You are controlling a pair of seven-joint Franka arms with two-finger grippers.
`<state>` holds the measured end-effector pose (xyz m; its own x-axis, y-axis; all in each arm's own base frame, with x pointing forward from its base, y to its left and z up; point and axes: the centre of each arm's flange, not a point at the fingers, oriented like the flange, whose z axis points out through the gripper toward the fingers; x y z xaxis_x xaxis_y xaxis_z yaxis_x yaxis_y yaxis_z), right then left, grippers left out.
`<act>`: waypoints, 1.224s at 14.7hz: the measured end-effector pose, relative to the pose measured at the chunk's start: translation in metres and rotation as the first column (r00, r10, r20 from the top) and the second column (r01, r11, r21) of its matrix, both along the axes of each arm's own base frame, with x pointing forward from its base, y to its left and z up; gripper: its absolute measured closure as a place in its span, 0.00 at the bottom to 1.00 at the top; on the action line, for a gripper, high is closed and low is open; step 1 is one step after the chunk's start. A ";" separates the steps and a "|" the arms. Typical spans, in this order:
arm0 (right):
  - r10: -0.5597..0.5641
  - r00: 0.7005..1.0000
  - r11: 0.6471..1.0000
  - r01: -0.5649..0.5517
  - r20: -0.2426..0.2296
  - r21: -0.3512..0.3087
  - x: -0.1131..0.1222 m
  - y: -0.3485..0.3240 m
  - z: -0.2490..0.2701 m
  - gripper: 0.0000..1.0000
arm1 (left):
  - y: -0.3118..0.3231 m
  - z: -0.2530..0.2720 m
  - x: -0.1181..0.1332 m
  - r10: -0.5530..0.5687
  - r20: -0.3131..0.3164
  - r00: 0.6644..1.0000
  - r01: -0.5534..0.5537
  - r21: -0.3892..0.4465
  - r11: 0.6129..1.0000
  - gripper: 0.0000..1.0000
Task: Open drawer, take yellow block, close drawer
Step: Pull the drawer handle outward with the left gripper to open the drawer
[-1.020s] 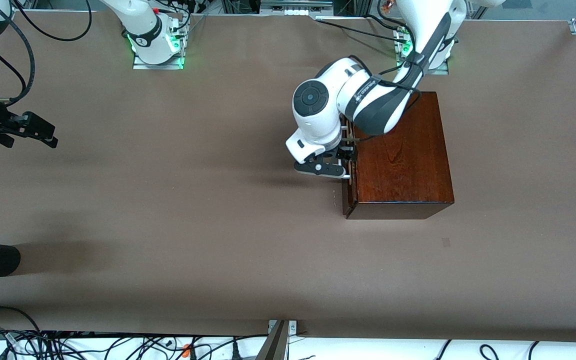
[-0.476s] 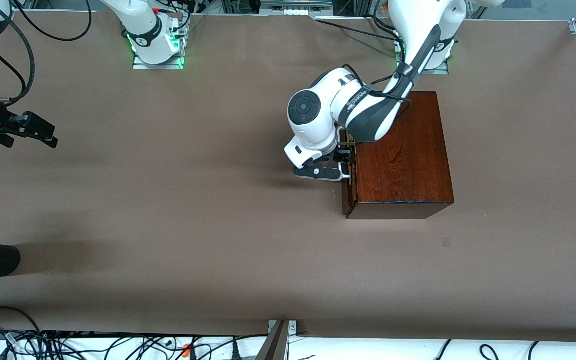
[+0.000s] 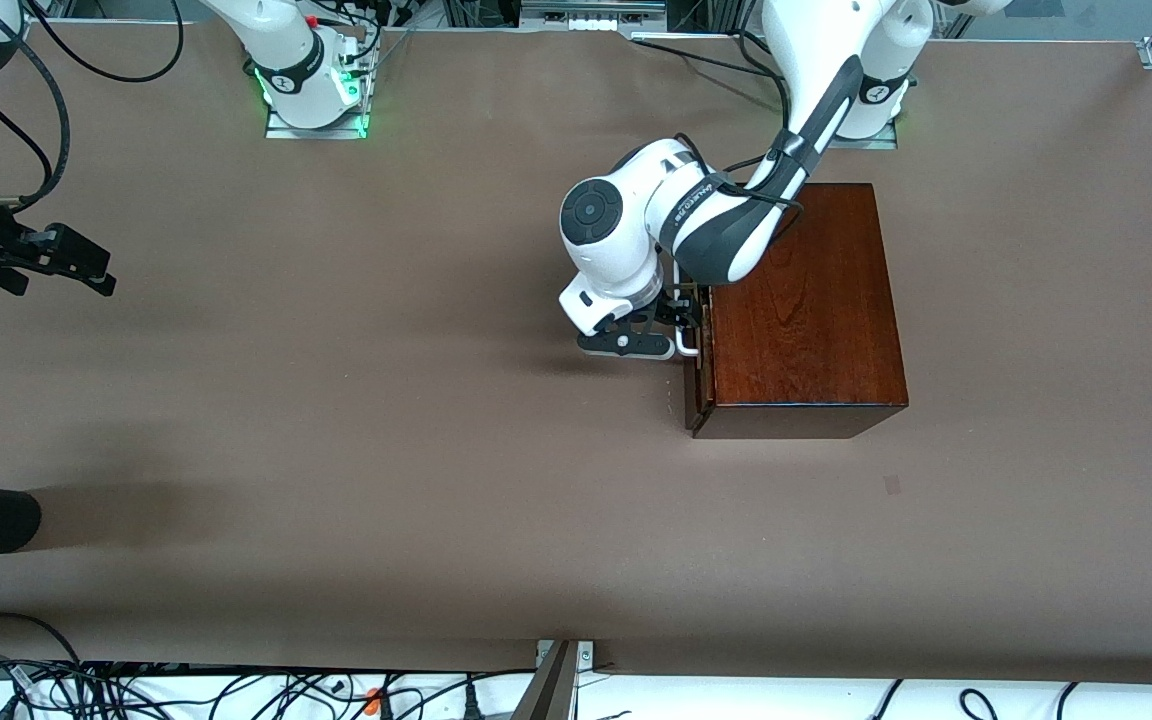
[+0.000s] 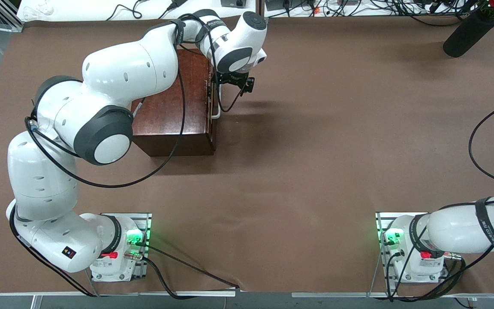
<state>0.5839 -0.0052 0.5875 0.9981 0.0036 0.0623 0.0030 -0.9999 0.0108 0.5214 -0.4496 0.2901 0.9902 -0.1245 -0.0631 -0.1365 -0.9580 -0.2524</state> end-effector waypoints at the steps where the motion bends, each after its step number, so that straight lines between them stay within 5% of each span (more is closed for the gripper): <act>1: 0.000 1.000 1.000 0.000 0.000 0.000 0.000 0.000 0.000 0.00 | -0.004 0.001 -0.001 -0.004 0.011 1.000 0.004 -0.013 1.000 0.00; 8: 0.000 1.000 1.000 0.000 0.000 0.000 0.000 0.000 0.000 0.00 | -0.026 0.003 -0.004 0.055 0.055 0.997 -0.048 -0.125 0.991 0.00; 18: 0.000 1.000 1.000 0.000 0.000 0.000 0.000 0.000 0.000 0.00 | -0.035 0.003 -0.005 0.126 0.079 0.989 -0.114 -0.139 0.984 0.00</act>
<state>0.5839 -0.0052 0.5874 0.9981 0.0036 0.0618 0.0030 -0.9999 0.0108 0.5167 -0.4851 0.2927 0.9994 -0.0056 0.0332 -0.0014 -0.9919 -0.1267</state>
